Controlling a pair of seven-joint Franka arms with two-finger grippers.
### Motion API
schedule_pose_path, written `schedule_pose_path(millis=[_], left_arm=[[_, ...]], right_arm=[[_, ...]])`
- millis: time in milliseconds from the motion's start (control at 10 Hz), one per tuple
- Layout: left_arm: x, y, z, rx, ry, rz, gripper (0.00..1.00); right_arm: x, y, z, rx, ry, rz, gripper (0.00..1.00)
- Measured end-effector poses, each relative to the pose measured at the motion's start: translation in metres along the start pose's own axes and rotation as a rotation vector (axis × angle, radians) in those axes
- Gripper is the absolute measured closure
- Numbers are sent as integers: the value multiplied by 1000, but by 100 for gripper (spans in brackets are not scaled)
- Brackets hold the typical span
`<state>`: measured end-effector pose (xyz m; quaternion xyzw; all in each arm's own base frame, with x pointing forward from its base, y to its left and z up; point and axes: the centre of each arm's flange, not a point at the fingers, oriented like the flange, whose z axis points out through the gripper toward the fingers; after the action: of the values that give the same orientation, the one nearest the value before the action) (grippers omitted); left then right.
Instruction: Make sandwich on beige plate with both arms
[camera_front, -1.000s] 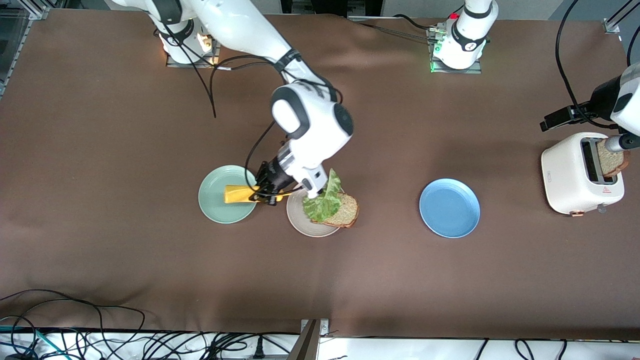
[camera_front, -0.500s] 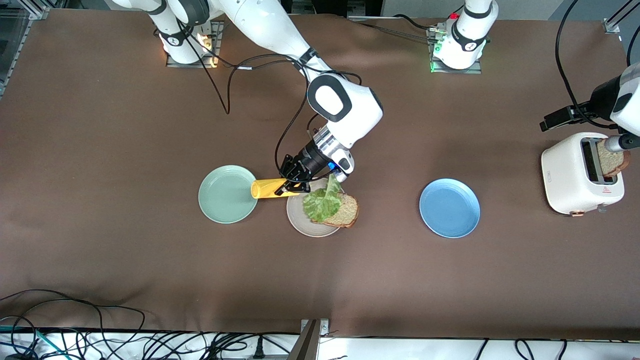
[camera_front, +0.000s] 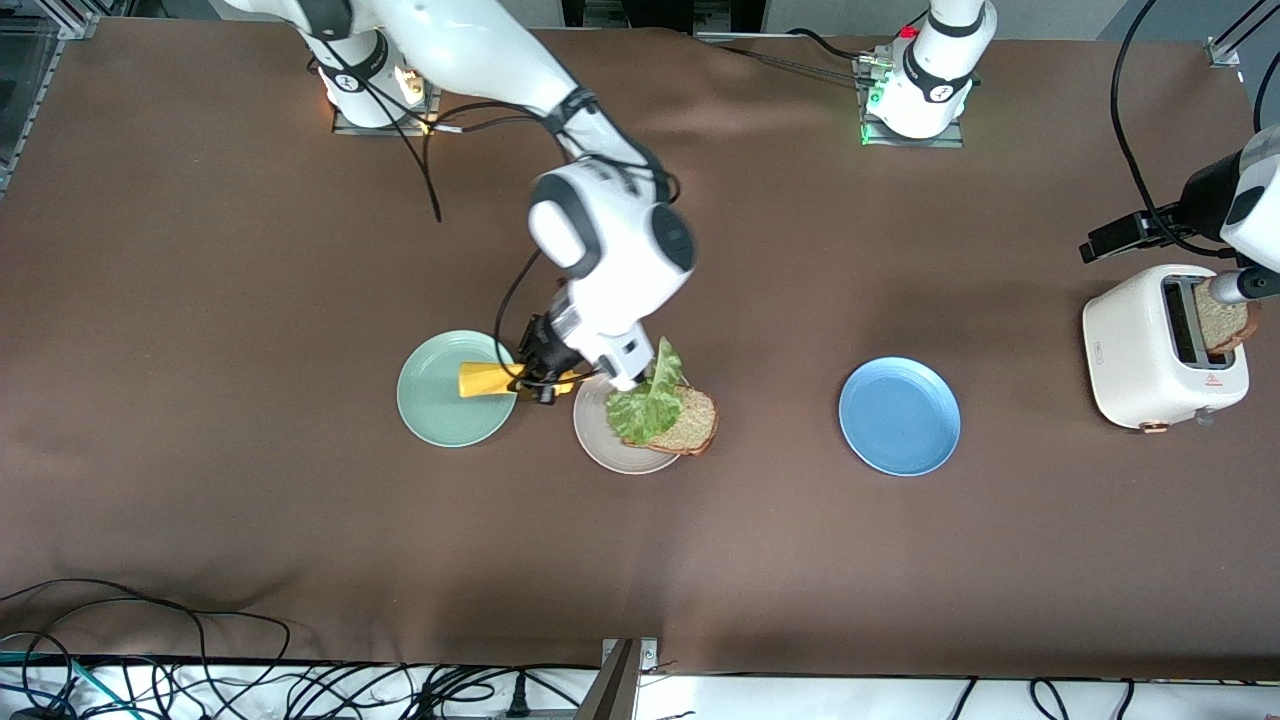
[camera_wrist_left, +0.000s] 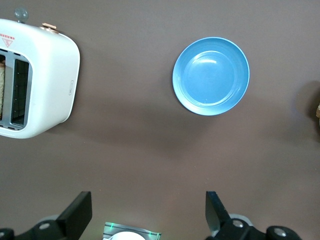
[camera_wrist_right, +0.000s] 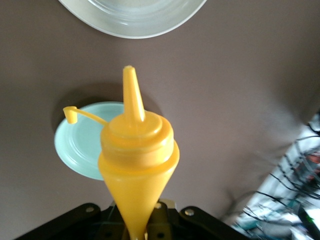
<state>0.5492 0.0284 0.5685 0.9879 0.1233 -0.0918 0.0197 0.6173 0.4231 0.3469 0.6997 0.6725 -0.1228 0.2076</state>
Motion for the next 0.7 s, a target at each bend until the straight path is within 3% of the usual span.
schedule_pose_path(millis=[200,500,700], left_arm=[[0,1,0,0,0,2,0],[-1,3,0,1,1,6,0],[0,4,0,1,3,6,0]], right_arm=[[-53,24,22,172,198,112,95],[-83,26,26,314,365,179,95],[-92,28,23,364,462,163,95]])
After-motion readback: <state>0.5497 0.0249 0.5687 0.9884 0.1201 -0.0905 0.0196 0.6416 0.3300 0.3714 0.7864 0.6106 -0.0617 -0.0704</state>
